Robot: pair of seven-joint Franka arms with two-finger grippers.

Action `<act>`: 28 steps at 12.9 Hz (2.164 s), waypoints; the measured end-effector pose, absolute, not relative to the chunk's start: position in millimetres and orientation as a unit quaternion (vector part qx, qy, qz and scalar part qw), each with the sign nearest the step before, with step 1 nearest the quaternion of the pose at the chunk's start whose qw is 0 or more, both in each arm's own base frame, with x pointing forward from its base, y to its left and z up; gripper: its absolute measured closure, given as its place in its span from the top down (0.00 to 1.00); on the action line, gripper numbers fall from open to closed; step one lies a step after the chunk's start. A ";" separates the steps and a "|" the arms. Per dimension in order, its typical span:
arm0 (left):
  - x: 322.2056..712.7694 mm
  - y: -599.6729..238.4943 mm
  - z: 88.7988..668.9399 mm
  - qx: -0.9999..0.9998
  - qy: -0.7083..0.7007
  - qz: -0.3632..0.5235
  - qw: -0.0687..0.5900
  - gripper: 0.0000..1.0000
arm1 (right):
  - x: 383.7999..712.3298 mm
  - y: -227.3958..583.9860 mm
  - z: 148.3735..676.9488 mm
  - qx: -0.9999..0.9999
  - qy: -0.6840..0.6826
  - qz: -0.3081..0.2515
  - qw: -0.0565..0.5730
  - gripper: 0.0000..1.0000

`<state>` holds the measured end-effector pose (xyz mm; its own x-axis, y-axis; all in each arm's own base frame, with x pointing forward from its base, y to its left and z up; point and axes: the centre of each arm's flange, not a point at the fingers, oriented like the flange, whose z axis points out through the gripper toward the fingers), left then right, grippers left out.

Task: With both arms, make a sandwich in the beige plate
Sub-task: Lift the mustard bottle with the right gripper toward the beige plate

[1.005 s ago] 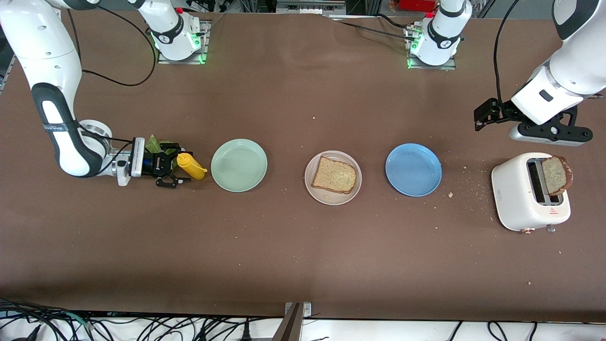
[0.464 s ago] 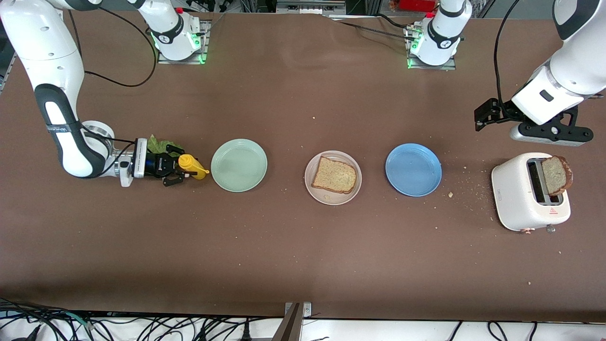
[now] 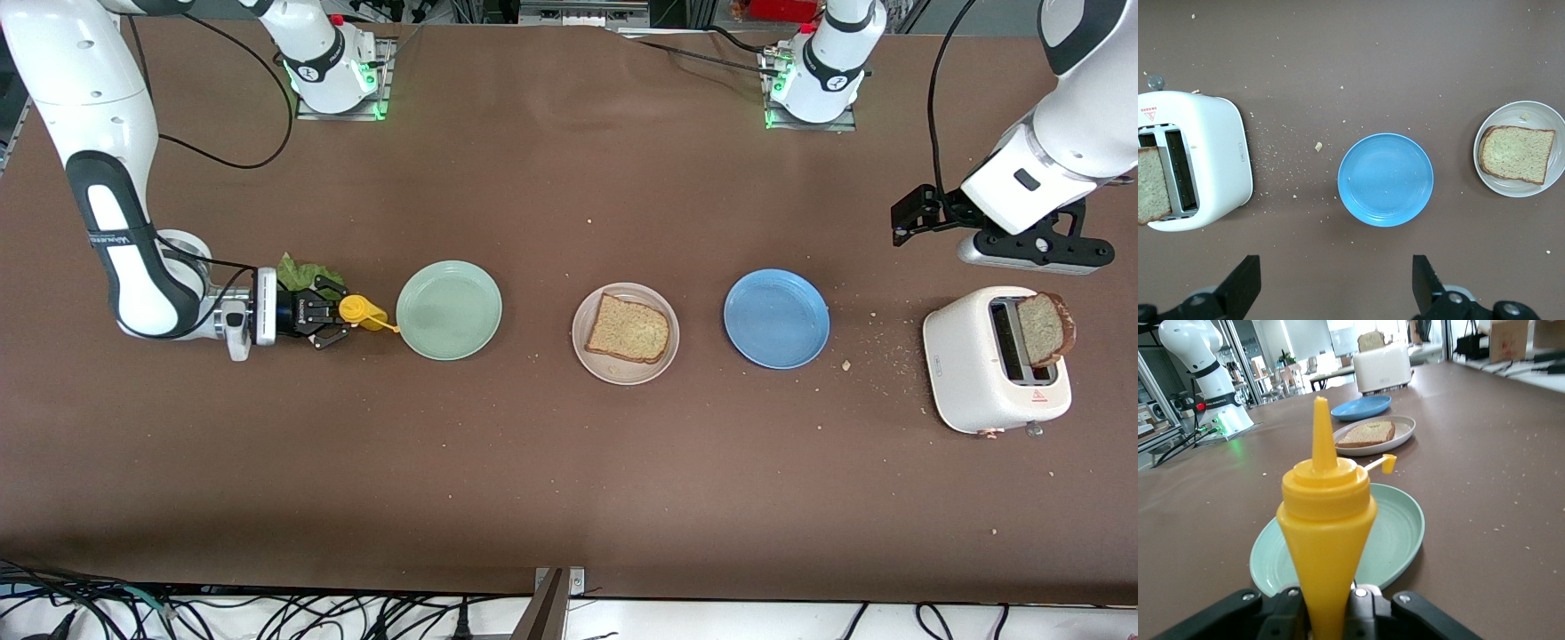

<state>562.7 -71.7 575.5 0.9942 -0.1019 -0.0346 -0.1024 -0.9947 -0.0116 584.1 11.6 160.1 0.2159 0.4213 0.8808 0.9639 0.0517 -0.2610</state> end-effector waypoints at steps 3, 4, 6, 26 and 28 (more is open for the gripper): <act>562.7 -71.5 575.5 -0.999 0.051 0.017 0.007 1.00 | 608.7 23.3 221.9 -0.668 -0.555 -0.211 0.450 0.09; 562.7 -71.4 575.5 -0.999 0.051 0.017 0.007 1.00 | 612.8 31.8 240.4 -0.684 -0.547 -0.189 0.445 0.09; 562.8 -71.3 575.5 -0.999 0.051 0.017 0.007 1.00 | 622.2 52.9 276.4 -0.724 -0.526 -0.147 0.421 0.09; 562.7 -69.6 575.0 -0.999 0.049 0.019 0.007 1.00 | 491.5 463.6 323.3 -0.849 -0.501 0.061 -0.153 0.06; 562.6 -69.2 574.9 -0.999 0.049 0.019 0.007 1.00 | 476.1 479.8 307.1 -0.823 -0.526 0.058 -0.205 0.06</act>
<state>562.6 -69.2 574.9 0.9944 -0.0976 -0.0394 -0.0982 -0.9951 -0.0117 476.1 479.8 307.1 0.4401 0.8426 -0.3103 0.8898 -0.3629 0.2767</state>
